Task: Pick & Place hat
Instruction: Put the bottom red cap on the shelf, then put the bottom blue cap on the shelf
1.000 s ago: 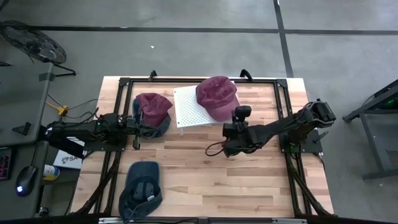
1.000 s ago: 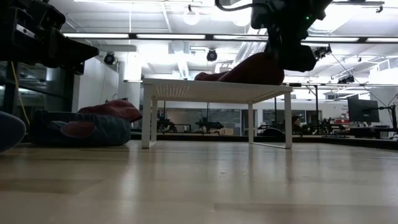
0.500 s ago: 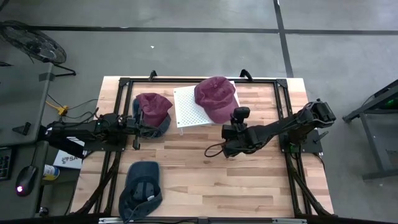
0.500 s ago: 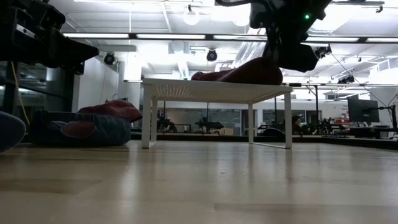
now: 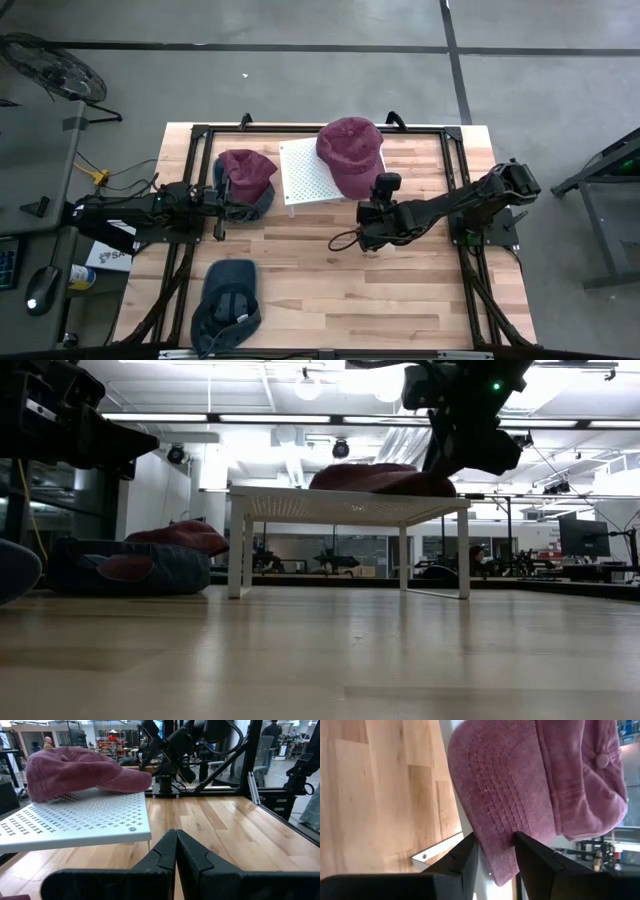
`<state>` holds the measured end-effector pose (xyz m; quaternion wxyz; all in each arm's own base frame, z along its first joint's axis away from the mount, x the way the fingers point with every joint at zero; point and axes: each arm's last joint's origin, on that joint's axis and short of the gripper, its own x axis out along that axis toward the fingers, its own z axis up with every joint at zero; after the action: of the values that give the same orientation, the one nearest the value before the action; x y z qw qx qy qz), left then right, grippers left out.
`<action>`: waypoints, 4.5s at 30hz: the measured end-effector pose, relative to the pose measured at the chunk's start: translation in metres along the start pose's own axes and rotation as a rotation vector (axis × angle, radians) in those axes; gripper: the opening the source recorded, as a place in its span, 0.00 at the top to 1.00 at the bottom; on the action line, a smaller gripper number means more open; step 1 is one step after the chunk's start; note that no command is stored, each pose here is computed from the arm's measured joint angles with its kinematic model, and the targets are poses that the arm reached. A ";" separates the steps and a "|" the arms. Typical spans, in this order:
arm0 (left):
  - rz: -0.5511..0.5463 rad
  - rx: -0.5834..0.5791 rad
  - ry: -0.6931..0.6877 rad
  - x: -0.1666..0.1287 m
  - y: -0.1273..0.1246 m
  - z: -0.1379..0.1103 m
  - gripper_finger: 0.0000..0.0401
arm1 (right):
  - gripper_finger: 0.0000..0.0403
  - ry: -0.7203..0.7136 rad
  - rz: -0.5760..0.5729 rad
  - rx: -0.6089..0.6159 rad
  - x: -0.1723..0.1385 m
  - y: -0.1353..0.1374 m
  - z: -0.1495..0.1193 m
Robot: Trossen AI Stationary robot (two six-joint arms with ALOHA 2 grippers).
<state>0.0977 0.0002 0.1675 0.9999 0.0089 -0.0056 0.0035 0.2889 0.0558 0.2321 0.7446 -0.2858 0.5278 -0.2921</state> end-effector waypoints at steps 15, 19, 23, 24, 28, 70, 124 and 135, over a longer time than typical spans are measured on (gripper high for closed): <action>0.000 0.000 0.000 0.000 0.000 0.000 0.98 | 0.67 -0.025 0.020 0.025 -0.008 -0.010 -0.003; 0.000 0.000 0.000 0.000 0.000 0.000 0.98 | 0.67 -0.033 0.027 0.018 -0.010 -0.013 -0.003; 0.000 0.000 0.000 0.000 0.000 0.000 0.98 | 0.67 -0.037 0.031 -0.022 -0.010 -0.013 -0.003; 0.000 0.000 0.000 0.000 0.000 0.000 0.98 | 0.67 -0.039 0.038 -0.035 -0.010 -0.013 -0.002; 0.000 0.000 0.000 0.000 0.000 0.000 0.98 | 0.67 -0.052 0.055 -0.050 -0.011 -0.014 -0.002; 0.000 0.000 0.000 0.000 0.000 0.000 0.98 | 0.67 -0.285 0.193 -0.117 -0.096 -0.013 -0.041; 0.000 0.000 0.000 0.000 0.000 0.000 0.98 | 0.67 -0.546 0.612 0.663 -0.036 -0.028 -0.147; 0.000 0.000 0.000 0.000 0.000 0.000 0.98 | 0.67 -0.819 0.412 0.728 -0.014 -0.012 -0.159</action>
<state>0.0977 0.0002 0.1675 0.9999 0.0090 -0.0055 0.0036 0.1318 0.0389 0.2051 0.9796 0.0069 0.1072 -0.1696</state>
